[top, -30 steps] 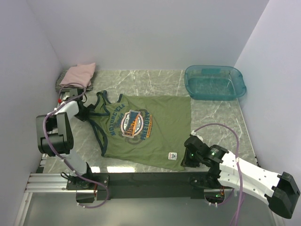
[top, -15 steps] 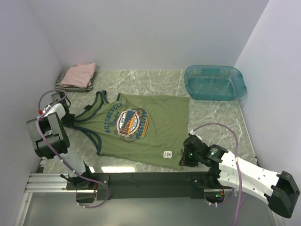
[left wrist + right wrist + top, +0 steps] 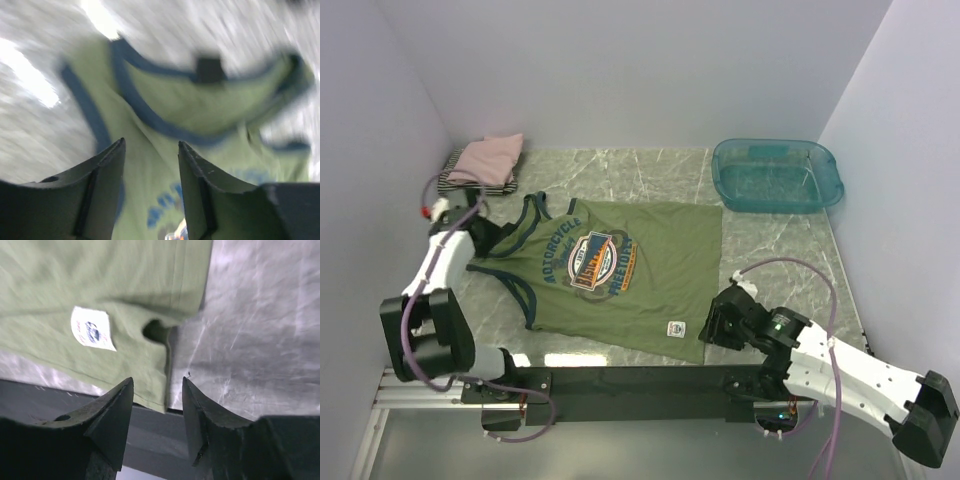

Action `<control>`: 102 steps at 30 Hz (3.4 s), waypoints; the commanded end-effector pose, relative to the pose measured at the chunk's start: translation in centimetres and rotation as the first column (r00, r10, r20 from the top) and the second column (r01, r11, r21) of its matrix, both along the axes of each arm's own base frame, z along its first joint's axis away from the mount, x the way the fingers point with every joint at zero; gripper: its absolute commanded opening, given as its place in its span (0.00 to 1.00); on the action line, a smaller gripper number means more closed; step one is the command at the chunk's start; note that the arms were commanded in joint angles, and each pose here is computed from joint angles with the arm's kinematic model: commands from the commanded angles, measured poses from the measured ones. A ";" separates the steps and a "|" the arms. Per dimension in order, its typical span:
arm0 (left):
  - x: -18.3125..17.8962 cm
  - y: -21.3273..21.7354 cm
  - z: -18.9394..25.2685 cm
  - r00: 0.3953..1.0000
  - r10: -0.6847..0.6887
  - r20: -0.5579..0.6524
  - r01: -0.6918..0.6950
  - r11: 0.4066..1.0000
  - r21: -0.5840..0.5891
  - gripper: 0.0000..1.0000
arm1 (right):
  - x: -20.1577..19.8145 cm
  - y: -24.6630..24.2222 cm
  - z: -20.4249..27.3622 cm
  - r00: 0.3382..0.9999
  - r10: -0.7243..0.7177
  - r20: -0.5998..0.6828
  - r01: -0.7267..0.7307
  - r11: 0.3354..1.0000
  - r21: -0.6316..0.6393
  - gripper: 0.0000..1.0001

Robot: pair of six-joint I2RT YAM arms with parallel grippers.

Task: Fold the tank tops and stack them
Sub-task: Flatten the tank top out

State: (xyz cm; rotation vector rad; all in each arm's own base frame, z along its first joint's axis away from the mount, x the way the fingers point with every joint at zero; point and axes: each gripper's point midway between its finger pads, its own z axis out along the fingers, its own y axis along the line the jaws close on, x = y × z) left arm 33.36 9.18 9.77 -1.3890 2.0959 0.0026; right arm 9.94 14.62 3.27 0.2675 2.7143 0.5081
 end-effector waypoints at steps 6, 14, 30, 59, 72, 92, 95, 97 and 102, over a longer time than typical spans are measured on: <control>-3.8 -11.0 0.1 0.955 -0.295 -0.040 0.295 0.955 -0.003 0.42 | 5.4 -1.0 3.6 0.967 -0.172 0.189 0.189 0.979 -0.075 0.50; -9.2 -17.0 -2.3 0.888 -0.442 -0.125 0.435 0.897 -0.084 0.22 | 4.1 0.1 2.1 0.985 -0.129 0.115 0.135 0.990 -0.045 0.34; -14.1 -20.1 -4.3 0.829 -0.476 -0.294 0.461 0.879 -0.124 0.18 | 1.1 1.8 0.9 1.000 0.005 0.025 -0.006 0.999 0.034 0.40; -15.1 -20.1 -5.1 0.728 -0.568 -0.385 0.559 0.816 -0.146 0.28 | -2.4 1.9 -1.2 0.995 0.067 -0.073 -0.067 0.998 0.007 0.41; -14.5 -20.5 -4.6 0.729 -0.578 -0.367 0.570 0.809 -0.143 0.28 | -2.2 1.8 -1.7 0.996 0.052 -0.074 -0.053 0.999 -0.012 0.34; -13.6 -20.4 -4.1 0.732 -0.580 -0.359 0.578 0.807 -0.125 0.28 | -1.6 1.5 -0.6 0.998 0.047 -0.048 -0.048 0.998 -0.034 0.00; -13.6 -20.1 -4.3 0.732 -0.575 -0.364 0.574 0.809 -0.123 0.28 | -1.5 1.1 0.4 0.998 0.047 -0.030 -0.049 0.998 -0.041 0.00; -13.5 -19.8 -4.7 0.734 -0.568 -0.372 0.565 0.815 -0.129 0.28 | -1.6 0.8 0.9 0.998 0.053 -0.023 -0.054 0.998 -0.042 0.00; -12.7 -19.4 -5.3 0.744 -0.564 -0.358 0.553 0.821 -0.144 0.28 | -2.3 0.6 1.3 0.996 0.082 -0.036 -0.083 0.996 -0.031 0.00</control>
